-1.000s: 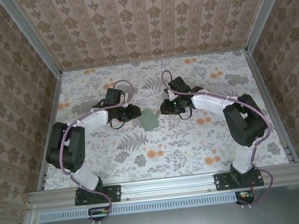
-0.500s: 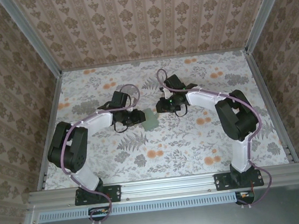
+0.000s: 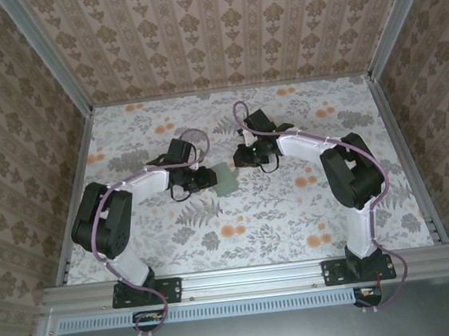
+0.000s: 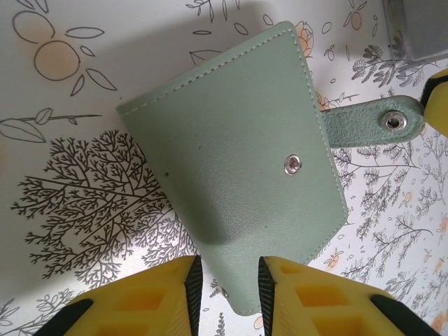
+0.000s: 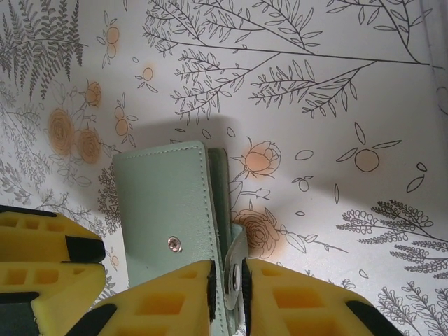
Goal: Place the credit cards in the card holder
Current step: Close the button on the card holder.
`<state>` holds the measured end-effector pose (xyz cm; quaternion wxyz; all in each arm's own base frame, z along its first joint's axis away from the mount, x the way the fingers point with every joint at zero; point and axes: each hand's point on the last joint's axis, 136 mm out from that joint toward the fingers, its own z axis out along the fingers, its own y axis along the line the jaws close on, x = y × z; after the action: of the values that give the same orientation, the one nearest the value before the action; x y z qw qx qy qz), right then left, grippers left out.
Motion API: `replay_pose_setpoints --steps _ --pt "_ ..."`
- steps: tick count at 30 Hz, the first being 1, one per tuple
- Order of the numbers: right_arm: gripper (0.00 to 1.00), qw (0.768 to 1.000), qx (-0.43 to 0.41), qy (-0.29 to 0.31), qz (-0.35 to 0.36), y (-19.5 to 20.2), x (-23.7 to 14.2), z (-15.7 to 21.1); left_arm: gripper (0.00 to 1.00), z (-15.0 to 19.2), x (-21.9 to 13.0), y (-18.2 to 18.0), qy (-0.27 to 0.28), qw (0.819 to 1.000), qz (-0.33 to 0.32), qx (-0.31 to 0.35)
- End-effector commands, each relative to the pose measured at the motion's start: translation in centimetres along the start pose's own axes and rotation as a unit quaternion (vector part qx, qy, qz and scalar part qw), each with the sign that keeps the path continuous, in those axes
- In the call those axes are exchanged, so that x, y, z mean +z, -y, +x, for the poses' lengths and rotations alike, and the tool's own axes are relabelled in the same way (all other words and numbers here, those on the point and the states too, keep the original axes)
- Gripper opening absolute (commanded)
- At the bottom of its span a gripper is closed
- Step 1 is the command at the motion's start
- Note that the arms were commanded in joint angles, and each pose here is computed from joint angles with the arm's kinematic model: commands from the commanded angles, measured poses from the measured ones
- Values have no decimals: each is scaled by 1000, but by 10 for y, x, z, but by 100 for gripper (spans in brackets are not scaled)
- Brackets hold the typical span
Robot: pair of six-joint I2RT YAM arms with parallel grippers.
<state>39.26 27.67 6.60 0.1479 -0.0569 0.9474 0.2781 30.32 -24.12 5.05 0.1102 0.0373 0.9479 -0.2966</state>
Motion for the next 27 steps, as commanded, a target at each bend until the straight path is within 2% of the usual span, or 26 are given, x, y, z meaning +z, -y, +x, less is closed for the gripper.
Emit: replay_pose_setpoints --steps 1,10,17,27 --pt "20 1000 -4 -27 -2 -1 6 10 31 6 -1 -6 -6 1000 -11 1" --pt "20 999 -4 -32 -5 -3 9 12 31 6 -1 -9 -5 1000 -13 -1" --pt "10 999 -5 -32 -6 -4 9 13 31 8 0 -12 -6 1000 -16 -3" --pt "6 999 -17 -30 -25 -19 -3 14 29 10 2 -21 -6 1000 -25 -9"
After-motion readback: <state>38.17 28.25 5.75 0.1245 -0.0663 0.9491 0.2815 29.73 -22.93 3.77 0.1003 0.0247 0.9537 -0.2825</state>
